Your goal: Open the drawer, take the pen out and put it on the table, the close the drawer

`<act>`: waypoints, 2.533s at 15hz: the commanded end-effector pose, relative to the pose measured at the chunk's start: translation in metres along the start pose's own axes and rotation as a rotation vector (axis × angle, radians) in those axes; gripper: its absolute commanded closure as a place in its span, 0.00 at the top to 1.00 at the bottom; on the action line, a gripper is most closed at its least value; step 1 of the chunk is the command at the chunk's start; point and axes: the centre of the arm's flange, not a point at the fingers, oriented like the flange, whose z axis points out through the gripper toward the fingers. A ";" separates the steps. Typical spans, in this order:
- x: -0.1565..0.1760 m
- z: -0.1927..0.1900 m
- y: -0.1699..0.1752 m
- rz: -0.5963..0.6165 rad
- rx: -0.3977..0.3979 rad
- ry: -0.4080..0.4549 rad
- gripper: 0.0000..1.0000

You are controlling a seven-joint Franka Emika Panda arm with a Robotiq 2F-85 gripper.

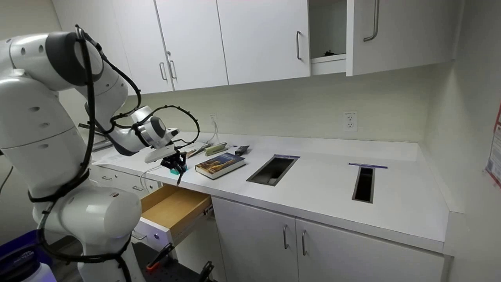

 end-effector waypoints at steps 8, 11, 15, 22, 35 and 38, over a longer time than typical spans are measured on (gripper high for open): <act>-0.020 0.012 0.216 0.581 -0.128 0.002 0.04; -0.046 0.024 0.266 0.755 -0.165 -0.009 0.04; -0.061 0.021 0.275 0.786 -0.169 -0.035 0.18; -0.039 0.035 0.346 1.073 -0.183 0.001 0.05; -0.078 0.152 0.518 1.636 -0.241 -0.051 0.04; -0.086 0.167 0.532 1.702 -0.232 -0.073 0.04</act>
